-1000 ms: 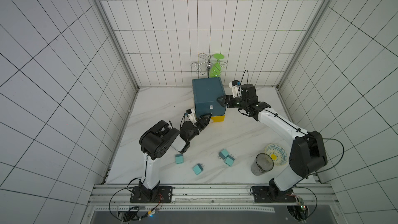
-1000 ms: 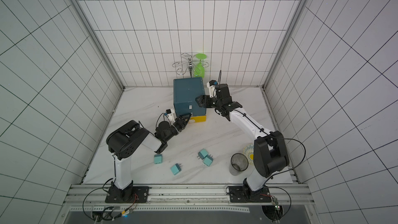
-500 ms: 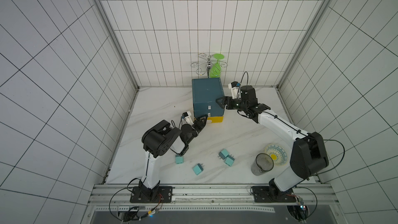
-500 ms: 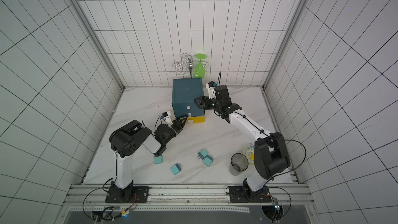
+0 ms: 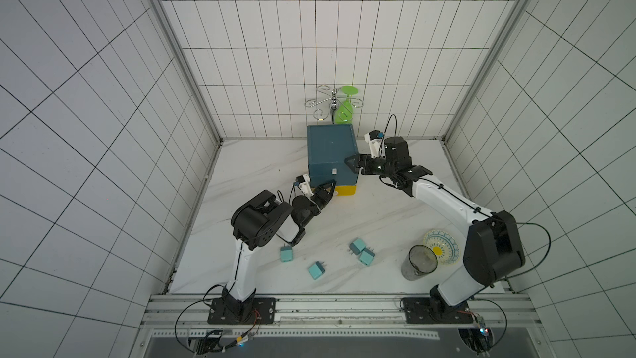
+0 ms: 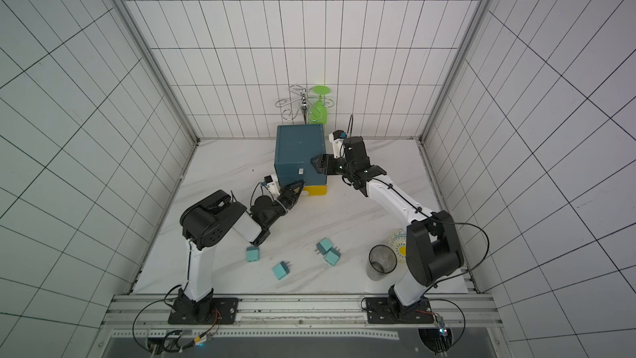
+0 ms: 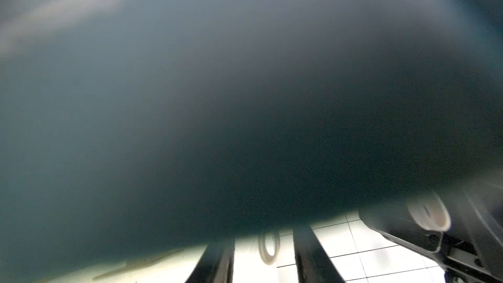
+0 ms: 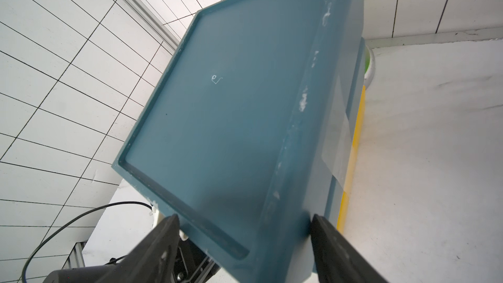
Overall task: Place the plugs into the drawer by color
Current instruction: Open the drawer in the storage box.
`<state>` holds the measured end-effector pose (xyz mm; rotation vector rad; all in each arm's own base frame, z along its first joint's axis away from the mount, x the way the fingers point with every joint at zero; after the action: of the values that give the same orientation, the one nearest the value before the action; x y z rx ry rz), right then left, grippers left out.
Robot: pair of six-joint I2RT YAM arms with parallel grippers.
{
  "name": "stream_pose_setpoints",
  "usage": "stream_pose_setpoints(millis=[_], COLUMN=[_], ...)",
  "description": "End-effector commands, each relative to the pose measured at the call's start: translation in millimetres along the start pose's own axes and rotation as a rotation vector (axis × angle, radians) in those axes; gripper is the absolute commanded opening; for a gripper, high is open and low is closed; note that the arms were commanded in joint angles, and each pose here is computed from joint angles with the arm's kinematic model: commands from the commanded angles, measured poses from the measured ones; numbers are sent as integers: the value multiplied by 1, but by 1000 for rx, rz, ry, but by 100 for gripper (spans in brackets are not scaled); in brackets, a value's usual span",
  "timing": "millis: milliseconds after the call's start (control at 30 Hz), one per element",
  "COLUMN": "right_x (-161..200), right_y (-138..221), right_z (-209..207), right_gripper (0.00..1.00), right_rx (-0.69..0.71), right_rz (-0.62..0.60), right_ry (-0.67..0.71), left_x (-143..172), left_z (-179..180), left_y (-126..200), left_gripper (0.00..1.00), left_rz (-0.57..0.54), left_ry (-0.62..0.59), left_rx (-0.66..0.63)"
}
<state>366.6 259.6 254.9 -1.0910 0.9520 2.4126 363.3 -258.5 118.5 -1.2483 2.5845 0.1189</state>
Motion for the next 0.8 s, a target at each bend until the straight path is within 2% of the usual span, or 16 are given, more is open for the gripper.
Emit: stream_pose_setpoints(millis=[0, 67, 167, 333, 533, 700, 767], right_x=[19, 21, 23, 24, 20, 16, 17], right_y=[-4, -4, -4, -2, 2, 3, 2], right_z=[-1, -3, -5, -10, -5, -3, -5], right_gripper=[79, 79, 78, 78, 78, 78, 78], right_rx=[-31, -21, -26, -23, -39, -38, -25], right_rz=[80, 105, 140, 163, 156, 148, 160], right_ry=[-4, 2, -4, -31, -44, -53, -51], left_x=[-5, -6, -2, 5, 37, 53, 61], left_z=[2, 1, 2, -2, 0, 3, 1], left_y=[-6, -10, -13, 19, 70, 87, 95], left_gripper=[33, 26, 0, 0, 0, 0, 0], left_rz=[-1, 20, 52, 78, 188, 270, 271], left_ry=[-15, -17, -16, -29, -36, -4, -32], left_rx=[14, 18, 15, 2, -56, -75, -81])
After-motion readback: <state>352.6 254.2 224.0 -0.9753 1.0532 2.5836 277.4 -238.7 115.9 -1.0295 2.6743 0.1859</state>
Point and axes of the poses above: each gripper's point midway between its finger pads, its own y axis back along the fingers, its own z axis along the line the jaws close on, x = y × z, the point moved 5 cm from there along y, back along the fingers, and after that the axes turned 1 degree about y, right-handed, at the moved point
